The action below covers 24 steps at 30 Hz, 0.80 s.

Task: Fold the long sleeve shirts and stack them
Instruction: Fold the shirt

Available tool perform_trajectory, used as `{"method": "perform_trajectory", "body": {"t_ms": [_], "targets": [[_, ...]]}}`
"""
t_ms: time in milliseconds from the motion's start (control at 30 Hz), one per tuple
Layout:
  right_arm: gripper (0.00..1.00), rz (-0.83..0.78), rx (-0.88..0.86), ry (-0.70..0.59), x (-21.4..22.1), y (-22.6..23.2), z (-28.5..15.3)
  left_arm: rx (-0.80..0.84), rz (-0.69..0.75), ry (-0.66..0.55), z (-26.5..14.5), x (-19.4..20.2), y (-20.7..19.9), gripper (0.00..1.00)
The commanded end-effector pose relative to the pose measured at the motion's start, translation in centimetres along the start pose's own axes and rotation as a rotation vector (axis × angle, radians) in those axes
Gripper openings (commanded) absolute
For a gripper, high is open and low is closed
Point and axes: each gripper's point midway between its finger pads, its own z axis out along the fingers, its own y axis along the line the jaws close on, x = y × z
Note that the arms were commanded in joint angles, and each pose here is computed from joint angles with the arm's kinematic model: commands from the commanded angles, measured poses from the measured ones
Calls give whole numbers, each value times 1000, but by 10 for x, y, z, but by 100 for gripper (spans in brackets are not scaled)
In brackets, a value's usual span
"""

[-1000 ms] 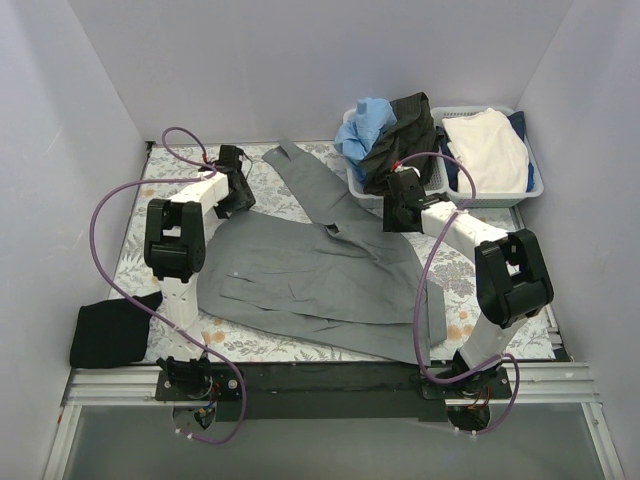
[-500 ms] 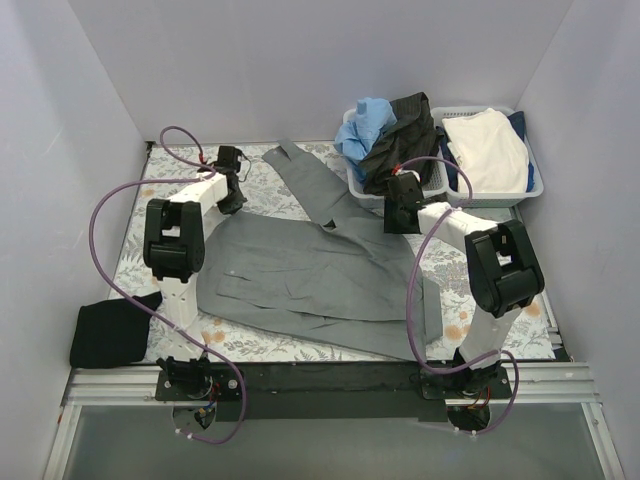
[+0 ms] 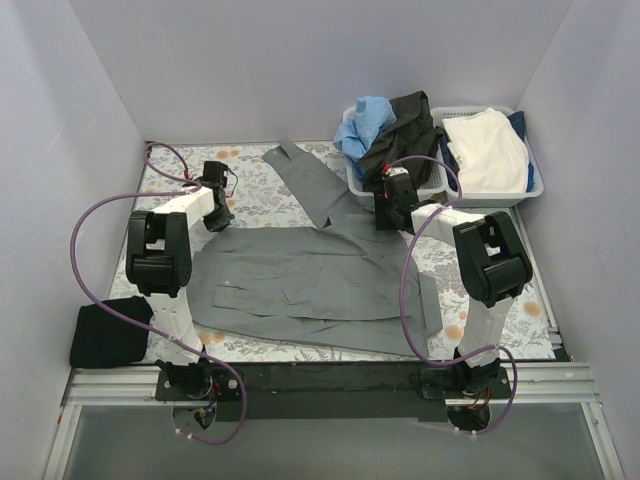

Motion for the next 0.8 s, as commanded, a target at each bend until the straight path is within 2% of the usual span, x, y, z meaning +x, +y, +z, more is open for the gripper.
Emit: {"method": "perform_trajectory", "body": {"t_ms": [0,233,500,600,767], "targets": [[59,-3,-88,0,4,18,14,-52,43,68,-13,26,23,0],[47,38,-115,71,51,25,-19,-155,14,72,-25,38,55,0],[45,34,-55,134,93,14,-38,-227,-72,81,-38,48,95,0],[45,45,-66,112,87,17,-43,-220,-79,75,-42,48,98,0],[49,47,-84,11,45,24,-48,-180,-81,72,-42,43,89,0]]}}
